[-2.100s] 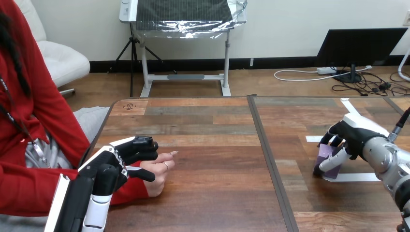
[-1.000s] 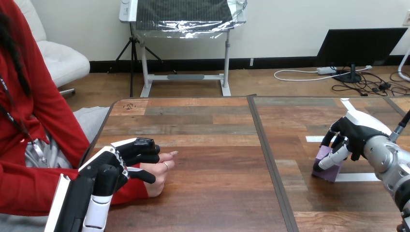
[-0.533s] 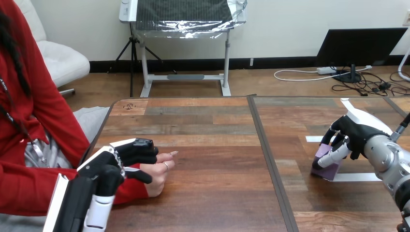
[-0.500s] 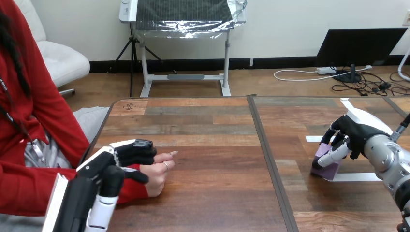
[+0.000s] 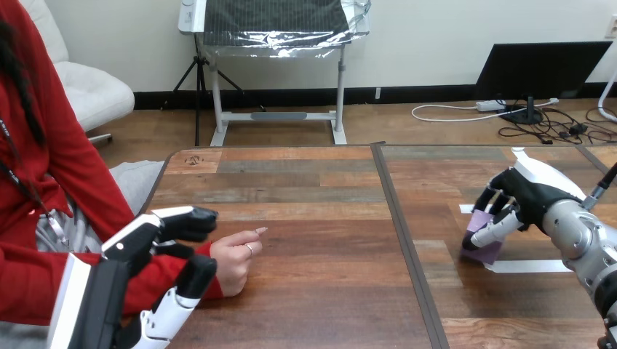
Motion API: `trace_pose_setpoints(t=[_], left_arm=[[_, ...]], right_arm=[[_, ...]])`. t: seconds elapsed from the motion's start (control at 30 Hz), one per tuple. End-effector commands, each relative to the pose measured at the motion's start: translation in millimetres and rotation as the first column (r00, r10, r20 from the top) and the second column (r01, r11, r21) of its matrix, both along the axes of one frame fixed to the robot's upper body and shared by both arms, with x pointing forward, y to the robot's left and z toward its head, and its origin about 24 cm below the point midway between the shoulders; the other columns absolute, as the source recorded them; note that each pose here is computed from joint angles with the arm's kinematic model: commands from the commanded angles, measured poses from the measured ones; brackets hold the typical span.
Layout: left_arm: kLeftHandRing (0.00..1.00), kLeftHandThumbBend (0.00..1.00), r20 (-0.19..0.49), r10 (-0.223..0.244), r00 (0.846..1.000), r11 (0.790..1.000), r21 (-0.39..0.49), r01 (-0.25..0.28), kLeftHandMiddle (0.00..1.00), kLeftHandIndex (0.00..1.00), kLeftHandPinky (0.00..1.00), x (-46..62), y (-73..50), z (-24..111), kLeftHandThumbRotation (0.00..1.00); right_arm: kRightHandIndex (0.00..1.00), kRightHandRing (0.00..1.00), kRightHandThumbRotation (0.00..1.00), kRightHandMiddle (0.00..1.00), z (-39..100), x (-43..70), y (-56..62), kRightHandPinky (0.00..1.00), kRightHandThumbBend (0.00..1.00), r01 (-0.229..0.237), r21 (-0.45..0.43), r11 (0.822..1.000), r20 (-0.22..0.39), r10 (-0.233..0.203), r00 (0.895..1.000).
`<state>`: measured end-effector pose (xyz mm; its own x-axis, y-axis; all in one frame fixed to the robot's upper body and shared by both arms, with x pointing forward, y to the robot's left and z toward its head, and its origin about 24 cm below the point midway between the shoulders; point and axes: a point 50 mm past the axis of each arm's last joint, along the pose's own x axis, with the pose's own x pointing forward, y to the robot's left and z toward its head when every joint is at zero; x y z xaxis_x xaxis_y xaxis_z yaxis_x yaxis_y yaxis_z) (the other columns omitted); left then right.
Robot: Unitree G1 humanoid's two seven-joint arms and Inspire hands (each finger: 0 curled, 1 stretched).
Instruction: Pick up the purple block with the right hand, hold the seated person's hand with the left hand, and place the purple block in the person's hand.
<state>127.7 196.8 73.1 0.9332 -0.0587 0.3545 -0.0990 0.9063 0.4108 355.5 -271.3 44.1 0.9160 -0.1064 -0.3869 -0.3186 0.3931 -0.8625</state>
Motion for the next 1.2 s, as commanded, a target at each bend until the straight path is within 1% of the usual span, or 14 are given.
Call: trace_pose_setpoints(t=[0.0, 0.17, 0.23, 0.33, 0.37, 0.43, 0.47, 0.5, 0.67, 0.73, 0.9, 1.07, 1.1, 1.17], left_arm=[[0.71, 0.73, 0.111, 0.012, 0.994, 0.991, 0.133, -0.027, 0.72, 0.69, 0.64, 9.9, 5.0, 18.9, 0.7], [0.72, 0.78, 0.118, 0.041, 0.992, 0.968, 0.242, -0.069, 0.74, 0.7, 0.64, 11.4, 10.3, 25.2, 0.61], [0.73, 0.81, 0.116, 0.043, 0.992, 0.962, 0.262, -0.073, 0.75, 0.71, 0.63, 12.2, 11.6, 26.7, 0.54], [0.73, 0.85, 0.112, 0.069, 0.991, 0.939, 0.328, -0.102, 0.76, 0.72, 0.63, 13.8, 14.2, 29.6, 0.49], [0.73, 0.87, 0.11, 0.08, 0.991, 0.924, 0.366, -0.115, 0.76, 0.73, 0.63, 14.5, 15.4, 31.0, 0.48], [0.73, 0.9, 0.109, 0.092, 0.99, 0.905, 0.406, -0.129, 0.77, 0.74, 0.62, 15.5, 16.5, 32.4, 0.46], [0.73, 0.91, 0.108, 0.095, 0.99, 0.891, 0.435, -0.133, 0.77, 0.74, 0.62, 16.8, 17.4, 33.0, 0.45], [0.73, 0.94, 0.106, 0.097, 0.99, 0.882, 0.451, -0.135, 0.77, 0.75, 0.62, 17.7, 18.0, 33.4, 0.44], [0.73, 0.98, 0.103, 0.104, 0.989, 0.836, 0.529, -0.143, 0.78, 0.76, 0.62, 23.6, 20.0, 34.3, 0.42], [0.73, 0.99, 0.103, 0.103, 0.989, 0.826, 0.545, -0.143, 0.78, 0.77, 0.62, 26.0, 20.3, 34.4, 0.4], [0.72, 1.0, 0.101, 0.099, 0.99, 0.792, 0.594, -0.14, 0.78, 0.76, 0.62, 34.1, 20.6, 34.7, 0.36], [0.72, 1.0, 0.099, 0.09, 0.991, 0.771, 0.623, -0.132, 0.77, 0.76, 0.61, 39.0, 20.7, 34.3, 0.33], [0.72, 1.0, 0.103, 0.085, 0.991, 0.753, 0.644, -0.132, 0.77, 0.75, 0.61, 41.4, 21.0, 34.2, 0.33], [0.72, 1.0, 0.108, 0.08, 0.991, 0.732, 0.668, -0.132, 0.76, 0.74, 0.61, 43.9, 21.3, 34.1, 0.32]], right_arm=[[0.53, 0.49, 0.0, 0.53, 24.6, 13.8, 7.9, 0.47, 0.82, -0.03, 0.032, 0.999, 0.137, 0.025, 0.99], [0.52, 0.48, 0.0, 0.52, 25.9, 13.9, 9.2, 0.46, 0.82, -0.042, 0.051, 0.998, 0.16, 0.034, 0.987], [0.52, 0.48, 0.0, 0.52, 26.4, 13.8, 9.6, 0.46, 0.82, -0.047, 0.057, 0.997, 0.169, 0.037, 0.985], [0.52, 0.47, 0.0, 0.52, 26.7, 13.5, 9.8, 0.46, 0.82, -0.052, 0.077, 0.996, 0.182, 0.037, 0.983], [0.52, 0.47, 0.0, 0.51, 27.1, 13.2, 9.8, 0.46, 0.82, -0.057, 0.088, 0.994, 0.19, 0.039, 0.981], [0.52, 0.47, 0.0, 0.51, 27.5, 12.8, 9.9, 0.45, 0.82, -0.063, 0.1, 0.993, 0.198, 0.042, 0.979], [0.52, 0.47, 0.0, 0.51, 28.3, 12.8, 10.2, 0.45, 0.82, -0.069, 0.105, 0.992, 0.209, 0.046, 0.977], [0.51, 0.46, 0.0, 0.5, 28.9, 12.8, 10.5, 0.44, 0.82, -0.073, 0.107, 0.992, 0.215, 0.049, 0.975], [0.5, 0.44, 0.0, 0.49, 31.8, 13.1, 11.0, 0.42, 0.82, -0.088, 0.125, 0.988, 0.239, 0.056, 0.969], [0.5, 0.44, 0.0, 0.48, 32.5, 13.1, 11.0, 0.42, 0.81, -0.091, 0.131, 0.987, 0.245, 0.057, 0.968], [0.49, 0.42, 0.0, 0.47, 36.2, 13.2, 12.3, 0.4, 0.82, -0.108, 0.166, 0.98, 0.285, 0.058, 0.957], [0.49, 0.41, 0.0, 0.46, 37.5, 12.8, 12.2, 0.39, 0.82, -0.114, 0.176, 0.978, 0.301, 0.057, 0.952], [0.5, 0.41, 0.0, 0.46, 39.0, 12.6, 12.5, 0.39, 0.82, -0.125, 0.182, 0.975, 0.315, 0.063, 0.947], [0.49, 0.4, 0.0, 0.45, 40.8, 12.2, 12.8, 0.37, 0.83, -0.139, 0.19, 0.972, 0.332, 0.07, 0.941]])
